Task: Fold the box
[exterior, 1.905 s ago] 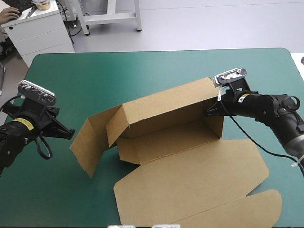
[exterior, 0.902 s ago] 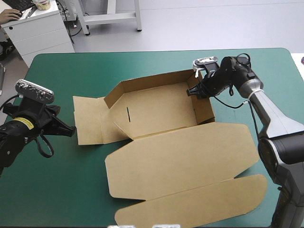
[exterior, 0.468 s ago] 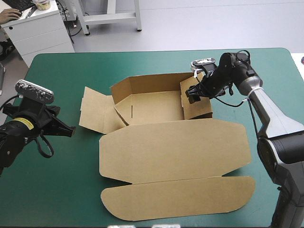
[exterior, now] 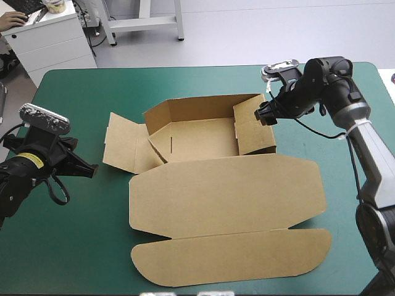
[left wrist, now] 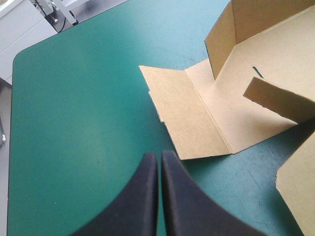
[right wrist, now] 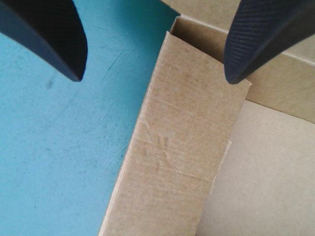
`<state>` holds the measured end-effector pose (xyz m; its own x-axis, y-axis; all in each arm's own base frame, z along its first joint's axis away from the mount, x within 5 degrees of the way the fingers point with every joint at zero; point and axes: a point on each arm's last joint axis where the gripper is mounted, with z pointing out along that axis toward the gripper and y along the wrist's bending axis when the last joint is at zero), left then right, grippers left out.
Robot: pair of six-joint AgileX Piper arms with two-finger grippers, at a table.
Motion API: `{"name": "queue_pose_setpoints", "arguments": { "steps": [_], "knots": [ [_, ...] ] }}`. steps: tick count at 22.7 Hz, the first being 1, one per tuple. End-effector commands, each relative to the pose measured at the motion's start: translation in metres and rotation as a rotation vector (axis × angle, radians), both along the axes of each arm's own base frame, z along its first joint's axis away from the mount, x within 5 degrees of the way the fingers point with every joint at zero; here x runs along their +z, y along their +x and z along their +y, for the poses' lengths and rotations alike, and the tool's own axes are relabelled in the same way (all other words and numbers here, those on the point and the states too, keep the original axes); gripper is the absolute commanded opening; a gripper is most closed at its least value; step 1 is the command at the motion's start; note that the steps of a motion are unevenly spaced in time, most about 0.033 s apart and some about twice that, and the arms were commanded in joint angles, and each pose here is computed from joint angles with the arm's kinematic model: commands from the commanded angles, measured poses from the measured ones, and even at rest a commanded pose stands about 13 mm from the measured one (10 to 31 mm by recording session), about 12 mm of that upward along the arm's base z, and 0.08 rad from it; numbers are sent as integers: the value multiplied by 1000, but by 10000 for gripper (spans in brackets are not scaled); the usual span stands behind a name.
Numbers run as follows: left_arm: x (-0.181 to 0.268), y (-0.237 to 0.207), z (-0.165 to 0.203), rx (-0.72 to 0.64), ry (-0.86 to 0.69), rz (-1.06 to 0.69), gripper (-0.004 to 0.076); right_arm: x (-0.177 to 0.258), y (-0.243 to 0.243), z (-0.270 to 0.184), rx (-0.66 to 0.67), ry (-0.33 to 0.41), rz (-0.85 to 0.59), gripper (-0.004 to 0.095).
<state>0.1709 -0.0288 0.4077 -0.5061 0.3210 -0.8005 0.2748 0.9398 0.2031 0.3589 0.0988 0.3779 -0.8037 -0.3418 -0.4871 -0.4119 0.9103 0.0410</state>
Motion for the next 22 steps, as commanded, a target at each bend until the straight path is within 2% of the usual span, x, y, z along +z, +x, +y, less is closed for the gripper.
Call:
{"name": "queue_pose_setpoints", "arguments": {
  "steps": [1,10,16,22],
  "knots": [
    [15,-2,0,2,-26,-97,7,39,-23,-6,-11,28,-100,714],
    [16,-2,0,2,-27,-99,7,21,-5,-2,-22,28,-76,714],
    [16,-2,0,1,-29,-100,7,-27,38,7,-70,41,-45,714],
    [16,-2,0,1,-30,-99,7,-62,57,14,-76,55,21,714]
  ]
}}
